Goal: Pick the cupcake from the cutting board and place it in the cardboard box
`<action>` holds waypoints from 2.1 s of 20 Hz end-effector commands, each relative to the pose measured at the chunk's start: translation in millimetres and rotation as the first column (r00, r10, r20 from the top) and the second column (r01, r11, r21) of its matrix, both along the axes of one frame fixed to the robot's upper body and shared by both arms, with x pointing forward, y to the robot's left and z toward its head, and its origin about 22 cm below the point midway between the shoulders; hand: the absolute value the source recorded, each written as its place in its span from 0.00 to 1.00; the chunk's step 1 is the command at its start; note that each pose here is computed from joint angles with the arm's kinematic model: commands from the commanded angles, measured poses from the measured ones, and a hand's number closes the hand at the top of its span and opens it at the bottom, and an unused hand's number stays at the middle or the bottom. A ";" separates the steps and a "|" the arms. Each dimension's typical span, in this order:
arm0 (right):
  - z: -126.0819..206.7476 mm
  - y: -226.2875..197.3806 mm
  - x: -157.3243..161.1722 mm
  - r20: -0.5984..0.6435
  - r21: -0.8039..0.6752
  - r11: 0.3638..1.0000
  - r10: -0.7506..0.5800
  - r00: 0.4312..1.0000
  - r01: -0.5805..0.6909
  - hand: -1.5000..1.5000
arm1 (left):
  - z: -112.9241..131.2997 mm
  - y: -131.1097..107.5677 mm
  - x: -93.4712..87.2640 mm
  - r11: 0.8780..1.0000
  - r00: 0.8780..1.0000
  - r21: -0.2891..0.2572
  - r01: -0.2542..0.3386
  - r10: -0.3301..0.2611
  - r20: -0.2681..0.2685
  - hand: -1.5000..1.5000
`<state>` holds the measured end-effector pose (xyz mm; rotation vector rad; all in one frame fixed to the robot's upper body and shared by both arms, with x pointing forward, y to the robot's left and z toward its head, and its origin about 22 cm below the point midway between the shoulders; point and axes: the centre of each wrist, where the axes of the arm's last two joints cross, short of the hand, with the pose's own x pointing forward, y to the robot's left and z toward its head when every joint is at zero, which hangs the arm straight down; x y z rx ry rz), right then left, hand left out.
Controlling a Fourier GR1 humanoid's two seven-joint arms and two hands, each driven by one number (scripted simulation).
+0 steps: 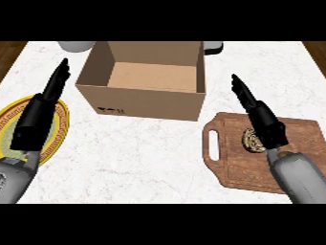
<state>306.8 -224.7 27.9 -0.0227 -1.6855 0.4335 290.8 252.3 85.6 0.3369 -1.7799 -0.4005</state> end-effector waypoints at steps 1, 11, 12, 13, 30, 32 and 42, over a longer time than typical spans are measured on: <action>-5.1 -14.8 -11.4 0.005 0.056 0.995 0.083 0.997 -0.083 0.00 | 6.4 13.6 -10.3 0.998 0.998 0.018 -0.057 0.056 0.014 0.50; 8.0 -116.7 -16.5 0.010 -0.241 0.801 0.566 0.824 -0.547 0.00 | -43.2 88.4 -18.6 0.925 0.891 0.132 -0.356 0.379 -0.252 0.50; 2.4 -130.7 -12.2 0.061 -0.088 0.853 0.519 0.852 -0.514 0.00 | -47.2 82.0 -20.8 0.933 0.900 0.113 -0.342 0.360 -0.248 0.50; -7.3 -136.6 -19.0 0.090 -0.011 0.849 0.527 0.845 -0.528 0.00 | -52.2 90.9 -24.6 0.925 0.888 0.122 -0.360 0.380 -0.260 0.50; 65.2 -170.1 42.6 -0.080 -0.631 0.464 0.759 0.647 -0.622 0.00 | -56.2 94.9 -10.5 0.935 0.905 0.139 -0.326 0.351 -0.239 0.50; 56.6 -158.4 43.4 -0.154 -0.679 0.361 0.782 0.604 -0.640 0.00 | -67.4 95.1 -18.4 0.929 0.895 0.137 -0.344 0.369 -0.250 0.50; 44.7 -111.6 79.3 -0.325 -0.729 0.155 0.779 0.536 -0.667 0.00 | -68.4 97.3 -16.0 0.922 0.883 0.133 -0.362 0.386 -0.268 0.50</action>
